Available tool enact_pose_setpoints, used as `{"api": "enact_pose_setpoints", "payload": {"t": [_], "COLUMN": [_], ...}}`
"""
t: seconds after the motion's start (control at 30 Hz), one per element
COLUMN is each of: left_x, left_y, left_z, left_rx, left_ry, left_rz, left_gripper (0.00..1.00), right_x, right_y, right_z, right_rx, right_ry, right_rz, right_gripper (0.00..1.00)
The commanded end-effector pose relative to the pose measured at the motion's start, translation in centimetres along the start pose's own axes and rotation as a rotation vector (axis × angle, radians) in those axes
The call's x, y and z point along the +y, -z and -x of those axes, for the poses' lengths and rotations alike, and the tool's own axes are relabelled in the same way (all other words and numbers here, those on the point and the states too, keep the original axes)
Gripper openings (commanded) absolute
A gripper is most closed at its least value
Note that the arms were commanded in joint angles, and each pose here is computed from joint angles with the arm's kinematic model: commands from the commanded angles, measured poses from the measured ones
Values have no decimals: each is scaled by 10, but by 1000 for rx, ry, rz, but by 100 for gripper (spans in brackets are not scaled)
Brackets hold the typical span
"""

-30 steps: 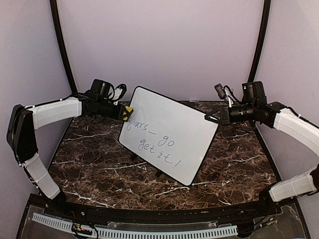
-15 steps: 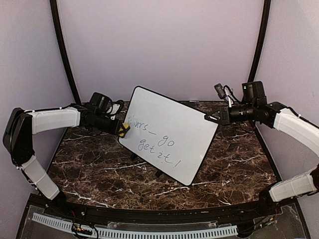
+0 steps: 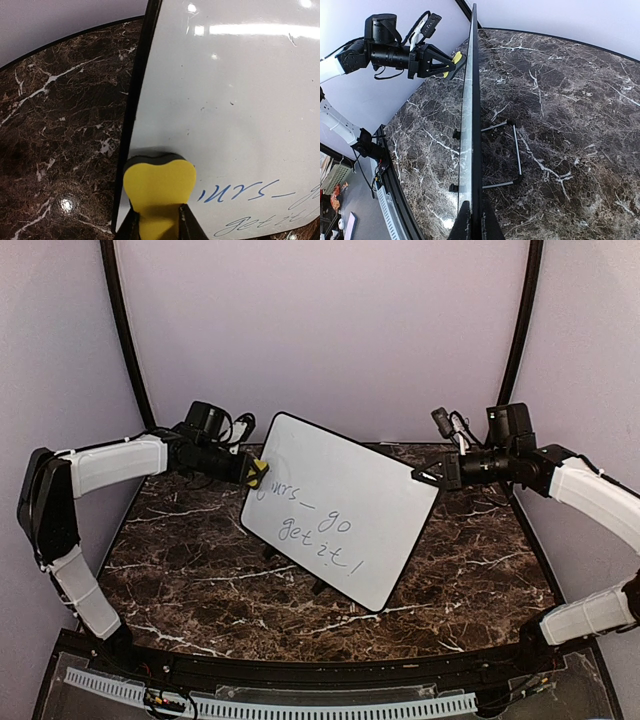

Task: Erase the whiteboard
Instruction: Erase the center of the whiteboard.

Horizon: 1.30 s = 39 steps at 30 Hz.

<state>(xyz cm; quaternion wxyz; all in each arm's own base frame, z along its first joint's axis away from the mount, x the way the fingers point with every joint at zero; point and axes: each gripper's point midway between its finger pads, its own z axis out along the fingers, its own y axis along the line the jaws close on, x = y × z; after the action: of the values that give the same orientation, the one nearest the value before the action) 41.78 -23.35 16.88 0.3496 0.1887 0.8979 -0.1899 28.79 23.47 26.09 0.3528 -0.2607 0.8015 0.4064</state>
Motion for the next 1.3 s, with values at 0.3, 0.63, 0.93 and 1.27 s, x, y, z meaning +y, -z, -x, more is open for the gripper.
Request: {"api": "enact_pose_setpoints", "payload": {"t": [0.3, 0.63, 0.93, 1.27], "left_x": [0, -10, -17, -6], "left_y": [2, 3, -1, -7], "left_z": [-42, -65, -9, -12], "left_rx": [67, 92, -3, 3], "left_ry": [45, 110, 61, 82], "left_rz": [-19, -86, -111, -89], "left_gripper": [7, 7, 7, 7], "right_x": [4, 4, 4, 7], "right_y": [6, 5, 4, 5], "right_z": [24, 23, 23, 25], "right_rx": [-88, -88, -85, -86], "right_ry": [139, 136, 135, 136], "right_rz": [-8, -3, -1, 6], "right_gripper": [0, 0, 0, 0]}}
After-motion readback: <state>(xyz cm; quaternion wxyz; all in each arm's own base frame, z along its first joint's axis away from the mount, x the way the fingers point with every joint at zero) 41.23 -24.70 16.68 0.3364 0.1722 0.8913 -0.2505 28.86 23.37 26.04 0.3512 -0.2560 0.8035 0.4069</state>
